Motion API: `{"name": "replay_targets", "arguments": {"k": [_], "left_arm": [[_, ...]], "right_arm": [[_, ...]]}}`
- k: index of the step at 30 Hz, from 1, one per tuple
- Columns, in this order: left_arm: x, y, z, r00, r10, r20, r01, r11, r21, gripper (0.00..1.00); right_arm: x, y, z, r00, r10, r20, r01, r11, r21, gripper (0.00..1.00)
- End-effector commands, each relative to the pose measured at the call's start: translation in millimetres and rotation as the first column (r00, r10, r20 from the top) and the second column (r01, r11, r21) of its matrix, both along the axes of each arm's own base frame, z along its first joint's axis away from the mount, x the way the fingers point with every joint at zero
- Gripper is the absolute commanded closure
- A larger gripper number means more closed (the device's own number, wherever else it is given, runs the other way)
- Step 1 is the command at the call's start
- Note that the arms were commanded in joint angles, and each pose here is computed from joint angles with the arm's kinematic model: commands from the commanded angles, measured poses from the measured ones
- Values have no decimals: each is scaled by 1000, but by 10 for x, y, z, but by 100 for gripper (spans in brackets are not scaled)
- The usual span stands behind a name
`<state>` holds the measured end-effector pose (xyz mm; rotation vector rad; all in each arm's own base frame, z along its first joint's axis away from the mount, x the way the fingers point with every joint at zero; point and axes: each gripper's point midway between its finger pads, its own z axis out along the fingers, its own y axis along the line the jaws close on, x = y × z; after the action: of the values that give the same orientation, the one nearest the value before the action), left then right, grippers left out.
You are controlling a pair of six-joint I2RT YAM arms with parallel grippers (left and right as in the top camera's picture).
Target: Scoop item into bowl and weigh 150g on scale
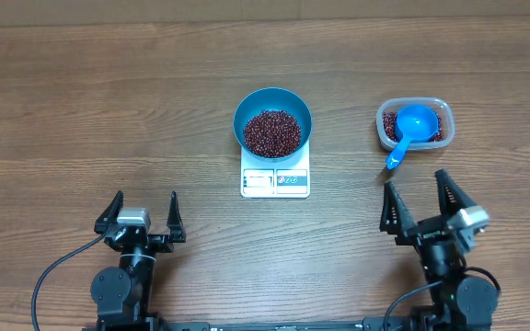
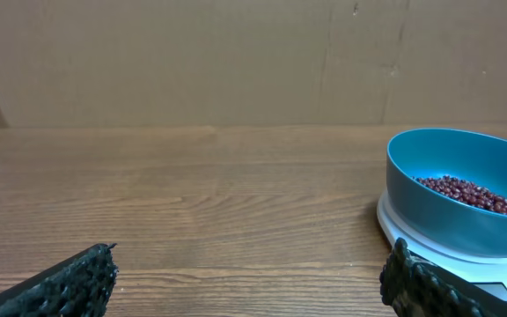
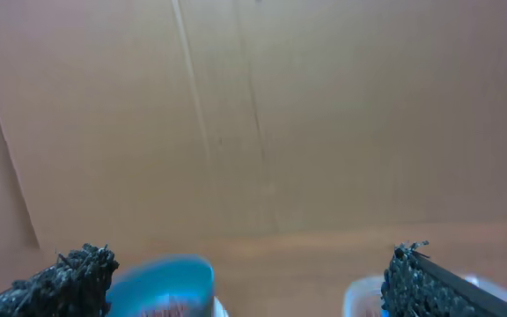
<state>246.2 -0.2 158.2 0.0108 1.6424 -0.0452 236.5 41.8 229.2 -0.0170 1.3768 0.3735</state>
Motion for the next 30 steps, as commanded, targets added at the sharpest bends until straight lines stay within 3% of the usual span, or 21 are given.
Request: {"name": "replay_targets", "arguments": {"k": [1, 5, 14, 20, 30], "left_arm": [[-3, 33, -4, 1000, 15, 3, -16, 1000, 24, 0], [-3, 33, -4, 1000, 15, 3, -16, 1000, 24, 1], [-3, 33, -4, 1000, 15, 3, -16, 1000, 24, 1], [-3, 33, -4, 1000, 15, 3, -16, 1000, 24, 0], [-3, 33, -4, 1000, 15, 3, -16, 1000, 24, 0]], "right_arm": [[42, 6, -292, 996, -11, -92, 6, 998, -61, 0], [63, -30, -574, 978, -33, -207, 20, 998, -67, 0], [68, -59, -576, 979, -61, -194, 37, 992, -124, 0], [50, 37, -574, 988, -39, -150, -5, 961, -278, 0], [50, 38, -570, 990, -45, -133, -1, 944, -329, 0]]}}
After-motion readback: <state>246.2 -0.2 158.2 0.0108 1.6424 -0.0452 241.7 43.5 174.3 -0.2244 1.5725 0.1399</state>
